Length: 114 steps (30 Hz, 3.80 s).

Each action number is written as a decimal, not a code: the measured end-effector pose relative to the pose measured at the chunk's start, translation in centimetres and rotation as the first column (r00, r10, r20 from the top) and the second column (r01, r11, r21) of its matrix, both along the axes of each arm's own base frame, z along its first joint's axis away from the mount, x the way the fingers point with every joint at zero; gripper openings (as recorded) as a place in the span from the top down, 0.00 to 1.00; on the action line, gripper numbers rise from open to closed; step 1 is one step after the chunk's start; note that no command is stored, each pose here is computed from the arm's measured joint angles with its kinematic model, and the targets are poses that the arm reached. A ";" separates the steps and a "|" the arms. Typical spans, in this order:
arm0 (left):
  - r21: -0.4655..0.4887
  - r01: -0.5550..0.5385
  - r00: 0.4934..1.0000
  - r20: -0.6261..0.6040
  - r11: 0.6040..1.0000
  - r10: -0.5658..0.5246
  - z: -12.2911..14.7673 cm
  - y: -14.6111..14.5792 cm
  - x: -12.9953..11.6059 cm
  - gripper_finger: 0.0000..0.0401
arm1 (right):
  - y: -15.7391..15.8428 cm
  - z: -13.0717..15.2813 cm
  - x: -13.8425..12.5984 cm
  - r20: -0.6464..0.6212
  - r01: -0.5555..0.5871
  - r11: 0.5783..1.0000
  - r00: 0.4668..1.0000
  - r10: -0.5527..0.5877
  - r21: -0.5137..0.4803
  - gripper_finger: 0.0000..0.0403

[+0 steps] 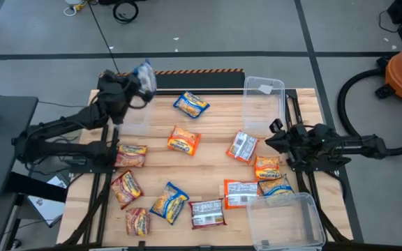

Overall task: Sort Maruchan noodles
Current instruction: Put the blue noodle pack into the top left transparent bin

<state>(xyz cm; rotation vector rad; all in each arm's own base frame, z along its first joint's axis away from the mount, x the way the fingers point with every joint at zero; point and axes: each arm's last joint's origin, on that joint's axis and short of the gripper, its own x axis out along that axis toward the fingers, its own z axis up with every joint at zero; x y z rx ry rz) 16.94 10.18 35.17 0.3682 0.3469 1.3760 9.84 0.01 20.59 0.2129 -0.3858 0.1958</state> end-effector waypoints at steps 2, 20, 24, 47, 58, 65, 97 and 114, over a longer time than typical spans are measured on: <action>-0.009 -0.075 0.996 0.047 0.997 0.075 -0.1 0.8 -0.5 1.00 | 0.0 -0.1 0.2 -0.018 0.000 1.000 1.000 0.000 0.001 0.91; -0.160 -0.403 0.874 0.223 0.901 0.431 -4.7 5.8 -1.0 1.00 | -0.1 -0.2 0.8 -0.037 0.021 0.999 0.999 -0.019 0.038 0.91; -0.196 -0.440 0.815 0.323 0.877 0.481 -5.2 5.6 -1.3 0.99 | -0.1 -0.2 0.8 -0.036 0.020 0.999 0.999 -0.019 0.038 0.91; -0.203 -0.534 0.688 0.459 0.821 0.562 -10.2 6.4 2.4 0.99 | -0.1 -0.2 0.8 -0.053 -0.040 0.983 0.997 0.050 0.179 0.91; -0.397 -0.456 0.637 0.480 0.797 0.604 -12.0 9.7 1.0 0.99 | -0.1 -0.2 0.8 -0.053 -0.041 0.983 0.997 0.051 0.179 0.91; -0.428 -0.438 0.606 0.509 0.791 0.611 -12.1 10.1 0.6 0.99 | -0.1 -0.2 0.8 -0.052 -0.040 0.983 0.997 0.050 0.180 0.91; -0.534 -0.409 0.526 0.525 0.740 0.669 -14.5 12.4 0.1 0.97 | -0.1 -0.2 0.8 -0.052 -0.040 0.983 0.997 0.050 0.180 0.91; -0.472 -0.462 0.533 0.529 0.751 0.661 -14.2 12.6 0.0 0.97 | -0.1 -0.2 0.8 -0.052 -0.040 0.983 0.997 0.051 0.180 0.91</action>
